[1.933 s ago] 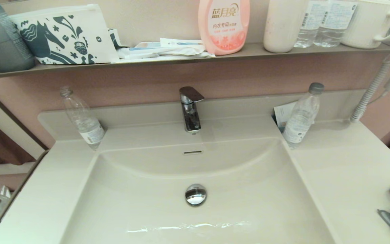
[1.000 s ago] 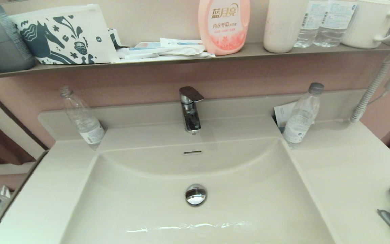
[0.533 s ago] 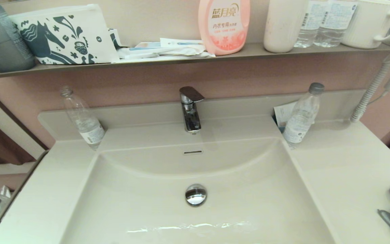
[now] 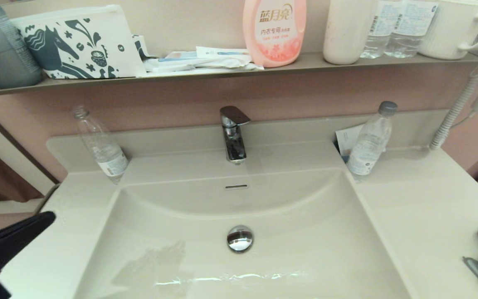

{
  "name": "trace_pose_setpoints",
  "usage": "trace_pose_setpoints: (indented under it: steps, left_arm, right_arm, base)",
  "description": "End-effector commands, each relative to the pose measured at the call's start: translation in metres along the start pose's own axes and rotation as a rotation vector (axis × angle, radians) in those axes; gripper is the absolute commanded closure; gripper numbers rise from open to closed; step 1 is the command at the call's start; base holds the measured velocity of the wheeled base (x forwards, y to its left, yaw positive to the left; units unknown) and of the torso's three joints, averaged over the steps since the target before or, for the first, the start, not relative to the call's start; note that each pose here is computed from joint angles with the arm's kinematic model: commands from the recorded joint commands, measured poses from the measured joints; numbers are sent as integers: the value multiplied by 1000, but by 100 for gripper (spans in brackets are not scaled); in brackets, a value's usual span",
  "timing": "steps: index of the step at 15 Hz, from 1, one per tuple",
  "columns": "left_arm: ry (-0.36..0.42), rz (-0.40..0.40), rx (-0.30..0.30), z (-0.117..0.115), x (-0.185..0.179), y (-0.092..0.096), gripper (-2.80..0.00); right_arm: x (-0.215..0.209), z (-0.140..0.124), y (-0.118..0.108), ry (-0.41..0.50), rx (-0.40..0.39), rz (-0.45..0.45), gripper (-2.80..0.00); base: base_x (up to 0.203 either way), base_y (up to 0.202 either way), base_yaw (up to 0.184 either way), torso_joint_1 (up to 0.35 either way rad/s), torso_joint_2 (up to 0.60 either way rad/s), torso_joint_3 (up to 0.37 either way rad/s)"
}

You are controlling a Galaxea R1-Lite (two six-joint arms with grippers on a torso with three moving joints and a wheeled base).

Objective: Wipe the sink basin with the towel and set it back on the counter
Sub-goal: Turn on the faucet

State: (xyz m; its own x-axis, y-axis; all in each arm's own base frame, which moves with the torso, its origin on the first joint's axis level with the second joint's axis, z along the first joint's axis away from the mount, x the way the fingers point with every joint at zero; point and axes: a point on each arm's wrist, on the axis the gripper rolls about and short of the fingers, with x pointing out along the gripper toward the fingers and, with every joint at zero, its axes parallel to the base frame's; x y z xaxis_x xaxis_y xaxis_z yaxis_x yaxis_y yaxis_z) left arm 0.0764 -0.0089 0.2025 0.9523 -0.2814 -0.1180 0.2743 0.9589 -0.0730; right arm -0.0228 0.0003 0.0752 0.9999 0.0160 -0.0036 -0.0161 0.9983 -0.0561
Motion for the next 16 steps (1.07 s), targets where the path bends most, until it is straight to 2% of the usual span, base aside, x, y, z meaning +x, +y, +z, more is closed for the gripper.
trace_pose_setpoints:
  steps: [1,4,7,9,10,13,16]
  left_arm:
    - [155,-47,-52,-7,66,6,0]
    - [129,-65,-76,-10,129,-6,0]
    - [-5,-80,-78,-5,175,-34,0]
    - [-105,-74,-89,11,193,-56,0]
    - [-130,-77,-94,16,198,-66,0]
    - [-151,-125,-101,20,203,-92,0]
    - [-120,-141,-112,9,215,-111,0]
  right_arm:
    - [0,0,0,-1,-1,2,0]
    - [0,0,0,-1,-1,1,0]
    - [0,0,0,-1,-1,1,0]
    - [0,0,0,-1,-1,1,0]
    - [0,0,0,-1,-1,1,0]
    - [0,0,0,-1,-1,1,0]
    - [0,0,0,-1,-1,1,0]
  base:
    - [0,0,0,0,0,0]
    - [0,0,0,0,0,0]
    - [0,0,0,0,0,0]
    - [0,0,0,0,0,0]
    - [0,0,0,0,0,0]
    - [0,0,0,0,0,0]
    - [0,0,0,0,0,0]
